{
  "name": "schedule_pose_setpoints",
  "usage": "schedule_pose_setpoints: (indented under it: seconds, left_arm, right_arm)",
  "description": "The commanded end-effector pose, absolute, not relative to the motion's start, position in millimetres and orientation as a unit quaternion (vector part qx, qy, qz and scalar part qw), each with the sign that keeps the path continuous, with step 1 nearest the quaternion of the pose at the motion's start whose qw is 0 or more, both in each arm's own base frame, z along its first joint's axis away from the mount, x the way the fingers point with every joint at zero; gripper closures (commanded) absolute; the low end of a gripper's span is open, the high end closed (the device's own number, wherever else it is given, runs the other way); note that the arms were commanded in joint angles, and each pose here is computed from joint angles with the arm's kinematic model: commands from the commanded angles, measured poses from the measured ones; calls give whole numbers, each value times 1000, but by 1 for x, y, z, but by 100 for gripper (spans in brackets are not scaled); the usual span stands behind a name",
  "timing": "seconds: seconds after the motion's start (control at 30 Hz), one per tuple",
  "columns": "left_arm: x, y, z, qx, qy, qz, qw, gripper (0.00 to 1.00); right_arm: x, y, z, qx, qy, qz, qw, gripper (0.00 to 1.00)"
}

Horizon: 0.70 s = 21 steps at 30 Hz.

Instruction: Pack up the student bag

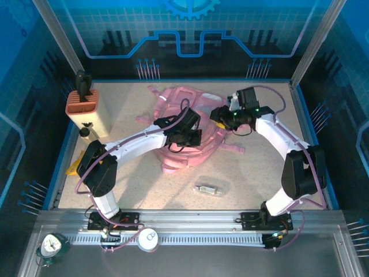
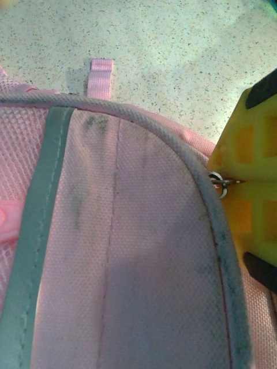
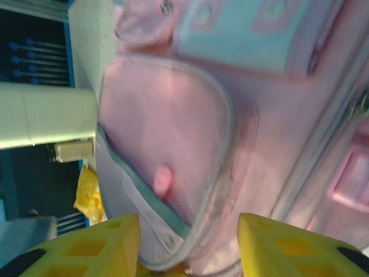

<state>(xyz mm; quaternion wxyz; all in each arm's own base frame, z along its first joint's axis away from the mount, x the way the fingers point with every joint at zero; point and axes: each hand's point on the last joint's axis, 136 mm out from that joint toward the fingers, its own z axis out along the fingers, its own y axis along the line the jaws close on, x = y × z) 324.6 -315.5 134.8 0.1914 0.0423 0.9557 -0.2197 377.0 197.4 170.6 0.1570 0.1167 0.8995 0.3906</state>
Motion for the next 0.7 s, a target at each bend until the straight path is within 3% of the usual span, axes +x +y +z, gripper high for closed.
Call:
schedule_pose_setpoints:
  seconds: [0.0,0.13,0.4,0.53,0.67]
  left_arm:
    - [326,-332,150,52,947,-248,198,100]
    - [324,-333,149,56,947,-247,195,100]
    - [310,-311,152,128,952,-196,197,100]
    - [313,-261,146,126,963,-134,197,100]
    - [321,-193,134,51,977,-91,184,100]
  right_arm:
    - [364,229,164,131,877,446,119,51]
    - [367,246,144,131,878,451,94,54]
    - [386,233,140,104,890,425,128,99]
    - [390,210,144,92,900,402,142,100]
    - [408,189,155,87,898,402,156,100]
